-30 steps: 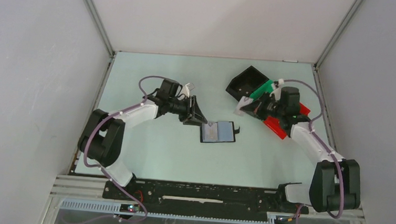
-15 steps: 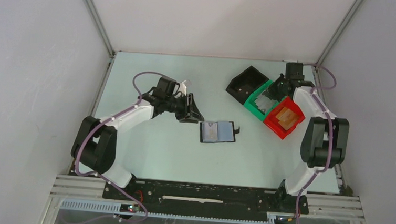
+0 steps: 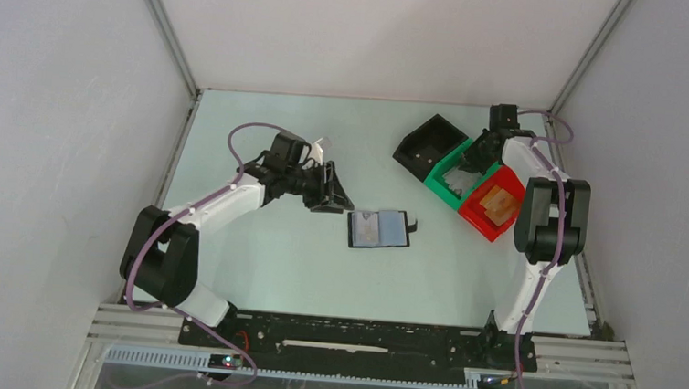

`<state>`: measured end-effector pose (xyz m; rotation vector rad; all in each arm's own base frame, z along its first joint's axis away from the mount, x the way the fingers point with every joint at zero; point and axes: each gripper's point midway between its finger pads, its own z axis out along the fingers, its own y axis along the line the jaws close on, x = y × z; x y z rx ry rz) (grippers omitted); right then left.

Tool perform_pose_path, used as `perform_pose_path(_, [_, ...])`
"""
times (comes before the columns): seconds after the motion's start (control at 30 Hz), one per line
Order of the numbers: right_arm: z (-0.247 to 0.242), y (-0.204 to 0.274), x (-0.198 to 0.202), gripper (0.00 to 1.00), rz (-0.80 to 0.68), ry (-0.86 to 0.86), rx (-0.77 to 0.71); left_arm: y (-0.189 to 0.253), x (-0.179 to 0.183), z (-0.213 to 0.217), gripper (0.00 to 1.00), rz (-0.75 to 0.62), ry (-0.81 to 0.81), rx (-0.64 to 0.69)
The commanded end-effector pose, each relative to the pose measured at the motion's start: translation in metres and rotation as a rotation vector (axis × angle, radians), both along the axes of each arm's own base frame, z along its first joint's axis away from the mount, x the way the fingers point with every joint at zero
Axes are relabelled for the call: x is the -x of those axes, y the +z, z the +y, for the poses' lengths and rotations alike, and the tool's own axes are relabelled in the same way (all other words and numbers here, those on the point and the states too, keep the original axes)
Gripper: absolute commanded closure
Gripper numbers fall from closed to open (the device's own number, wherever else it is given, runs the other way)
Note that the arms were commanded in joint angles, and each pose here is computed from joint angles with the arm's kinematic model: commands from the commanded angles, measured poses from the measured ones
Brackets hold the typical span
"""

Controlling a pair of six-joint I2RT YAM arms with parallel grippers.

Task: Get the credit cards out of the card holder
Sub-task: Place the credit card in the storage box, then remove the credit card from the card holder.

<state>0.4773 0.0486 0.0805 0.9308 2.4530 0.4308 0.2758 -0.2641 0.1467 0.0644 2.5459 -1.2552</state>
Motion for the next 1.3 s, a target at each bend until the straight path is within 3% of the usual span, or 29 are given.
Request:
perform_pose_path(0.0, [-0.023, 0.004, -0.006, 0.76, -0.002, -0.042, 0.033, 0.016, -0.001, 0.003, 0.53, -0.071, -0.004, 0.006])
perform_pose_path(0.13, [-0.033, 0.012, 0.004, 0.68, -0.01, -0.066, 0.052, 0.014, -0.001, 0.003, 0.53, -0.065, -0.004, 0.004])
perform_pose_path(0.33, [-0.033, 0.064, 0.02, 0.67, -0.14, -0.052, 0.082, 0.002, -0.005, 0.003, 0.53, -0.052, -0.003, -0.061])
perform_pose_path(0.53, [0.018, 0.098, 0.058, 0.67, -0.25, 0.141, 0.142, -0.013, -0.007, -0.011, 0.57, -0.029, -0.008, -0.083])
perform_pose_path(0.73, [0.115, 0.069, 0.122, 0.63, -0.262, 0.451, 0.019, -0.036, -0.014, -0.021, 0.58, 0.025, 0.005, -0.071])
perform_pose_path(0.93, [0.181, 0.03, 0.173, 0.63, -0.187, 0.631, -0.155, -0.054, -0.024, -0.026, 0.59, 0.051, 0.027, -0.095])
perform_pose_path(1.27, [0.219, -0.001, 0.18, 0.66, -0.124, 0.684, -0.273, -0.078, -0.034, -0.039, 0.59, 0.081, 0.035, -0.135])
